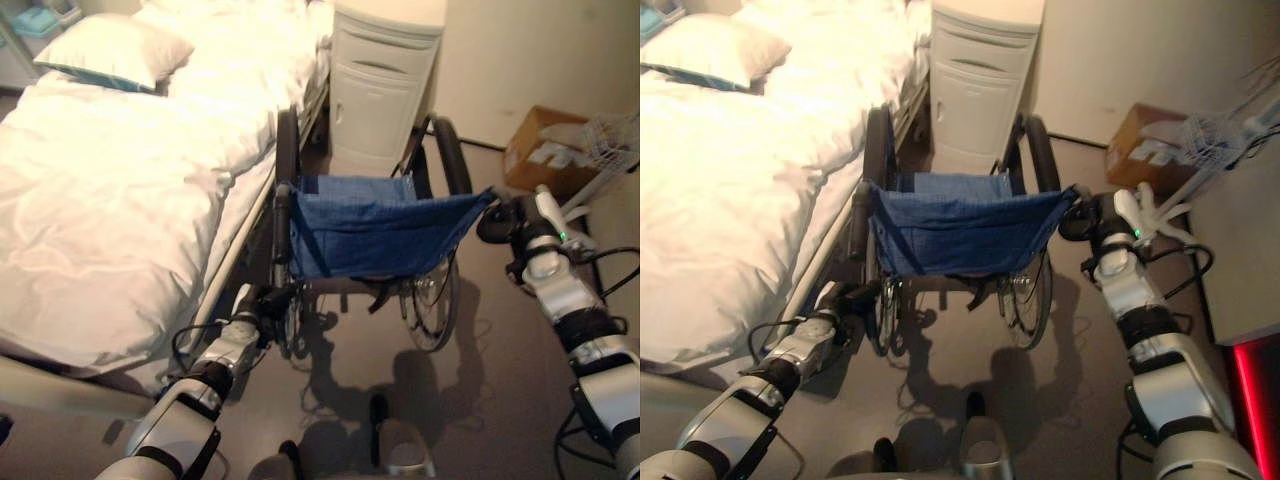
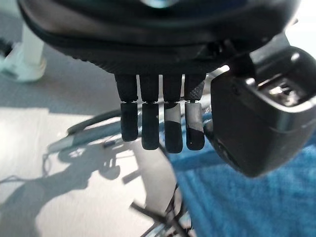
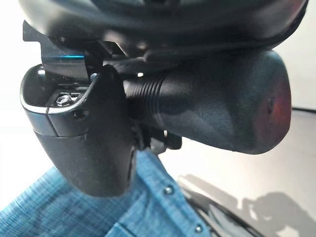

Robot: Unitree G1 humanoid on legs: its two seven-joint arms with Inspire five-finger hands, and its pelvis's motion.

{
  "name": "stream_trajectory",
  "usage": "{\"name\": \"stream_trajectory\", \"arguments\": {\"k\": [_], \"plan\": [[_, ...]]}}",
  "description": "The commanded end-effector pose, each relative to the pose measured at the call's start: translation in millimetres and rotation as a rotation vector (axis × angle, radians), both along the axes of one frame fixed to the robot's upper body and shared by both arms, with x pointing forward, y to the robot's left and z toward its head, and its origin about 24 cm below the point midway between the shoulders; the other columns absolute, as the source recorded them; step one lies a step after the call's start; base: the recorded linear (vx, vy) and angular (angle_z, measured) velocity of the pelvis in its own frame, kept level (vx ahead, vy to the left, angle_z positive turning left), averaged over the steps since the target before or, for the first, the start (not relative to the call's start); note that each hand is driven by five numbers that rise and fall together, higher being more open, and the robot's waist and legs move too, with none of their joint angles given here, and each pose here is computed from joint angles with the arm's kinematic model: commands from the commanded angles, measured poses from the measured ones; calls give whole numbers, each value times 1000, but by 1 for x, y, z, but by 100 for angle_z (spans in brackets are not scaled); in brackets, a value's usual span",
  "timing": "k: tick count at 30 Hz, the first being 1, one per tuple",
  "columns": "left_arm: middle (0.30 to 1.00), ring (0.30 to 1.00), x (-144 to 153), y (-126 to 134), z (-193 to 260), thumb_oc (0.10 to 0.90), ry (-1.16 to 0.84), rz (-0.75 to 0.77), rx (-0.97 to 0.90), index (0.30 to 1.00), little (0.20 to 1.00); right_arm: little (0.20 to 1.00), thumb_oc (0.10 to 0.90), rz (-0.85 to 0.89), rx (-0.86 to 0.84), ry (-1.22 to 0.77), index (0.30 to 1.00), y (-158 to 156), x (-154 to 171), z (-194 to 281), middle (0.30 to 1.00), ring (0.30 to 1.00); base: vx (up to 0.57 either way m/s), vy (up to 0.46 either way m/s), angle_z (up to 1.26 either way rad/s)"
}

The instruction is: Push the wheelchair next to the bed

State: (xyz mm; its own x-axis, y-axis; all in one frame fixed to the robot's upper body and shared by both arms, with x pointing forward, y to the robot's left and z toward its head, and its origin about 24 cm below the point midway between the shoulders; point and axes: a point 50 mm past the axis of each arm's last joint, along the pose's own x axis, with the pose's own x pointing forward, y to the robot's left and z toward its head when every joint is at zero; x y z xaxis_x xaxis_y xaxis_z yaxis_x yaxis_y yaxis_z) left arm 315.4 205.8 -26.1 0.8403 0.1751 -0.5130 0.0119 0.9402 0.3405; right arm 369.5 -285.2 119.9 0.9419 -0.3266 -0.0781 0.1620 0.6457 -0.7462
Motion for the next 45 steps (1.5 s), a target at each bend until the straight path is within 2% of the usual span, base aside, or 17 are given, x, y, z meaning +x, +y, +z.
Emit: {"name": "stream_trajectory", "arguments": {"k": [1, 5, 12, 16, 21, 22, 25, 26, 27, 38, 45], "plan": [[300, 300, 53, -10, 81, 400, -309, -62, -1, 300, 300, 300, 400, 236, 32, 367, 300, 56, -9, -82, 300, 300, 183, -115, 2], [300, 300, 53, -7, 77, 400, -300, -34, -16, 300, 300, 300, 400, 267, 20, 359, 300, 56, -1, -70, 300, 300, 226, -127, 3], [300, 300, 43, -13, 65, 400, -294, -57, -15, 300, 300, 300, 400, 259, 45, 381, 300, 60, -12, -88, 300, 300, 233, -124, 22], [300, 300, 41, -10, 67, 400, -304, -49, -4, 300, 300, 300, 400, 249, 42, 391, 300, 75, -11, -92, 300, 300, 164, 145, -55], [300, 300, 39, -4, 64, 400, -295, -44, -8, 300, 300, 300, 400, 245, 27, 401, 300, 67, -21, -102, 300, 300, 112, 110, -70], [300, 300, 37, -4, 62, 400, -291, -47, -2, 300, 300, 900, 800, 230, 31, 387, 900, 64, -22, -101, 900, 900, 48, 20, -4], [300, 300, 35, -3, 60, 400, -285, -37, -3, 300, 300, 900, 800, 213, 42, 366, 900, 61, -21, -98, 900, 900, 24, 9, 25], [500, 500, 35, -3, 59, 533, -281, -37, -4, 500, 500, 900, 800, 209, 44, 360, 900, 61, -20, -97, 900, 900, 0, 0, 0], [900, 900, 34, -3, 57, 800, -273, -37, 0, 900, 900, 900, 800, 206, 44, 357, 900, 60, -20, -96, 900, 900, 18, 16, -10], [900, 900, 19, 10, 48, 800, -292, 25, -7, 900, 900, 900, 800, 147, 151, 322, 900, 50, -28, -94, 900, 900, 28, 19, -3], [900, 900, 14, 18, 58, 800, -326, 16, -49, 900, 900, 900, 800, 142, 267, 321, 900, 42, -29, -74, 900, 900, 0, 0, 0]]}}
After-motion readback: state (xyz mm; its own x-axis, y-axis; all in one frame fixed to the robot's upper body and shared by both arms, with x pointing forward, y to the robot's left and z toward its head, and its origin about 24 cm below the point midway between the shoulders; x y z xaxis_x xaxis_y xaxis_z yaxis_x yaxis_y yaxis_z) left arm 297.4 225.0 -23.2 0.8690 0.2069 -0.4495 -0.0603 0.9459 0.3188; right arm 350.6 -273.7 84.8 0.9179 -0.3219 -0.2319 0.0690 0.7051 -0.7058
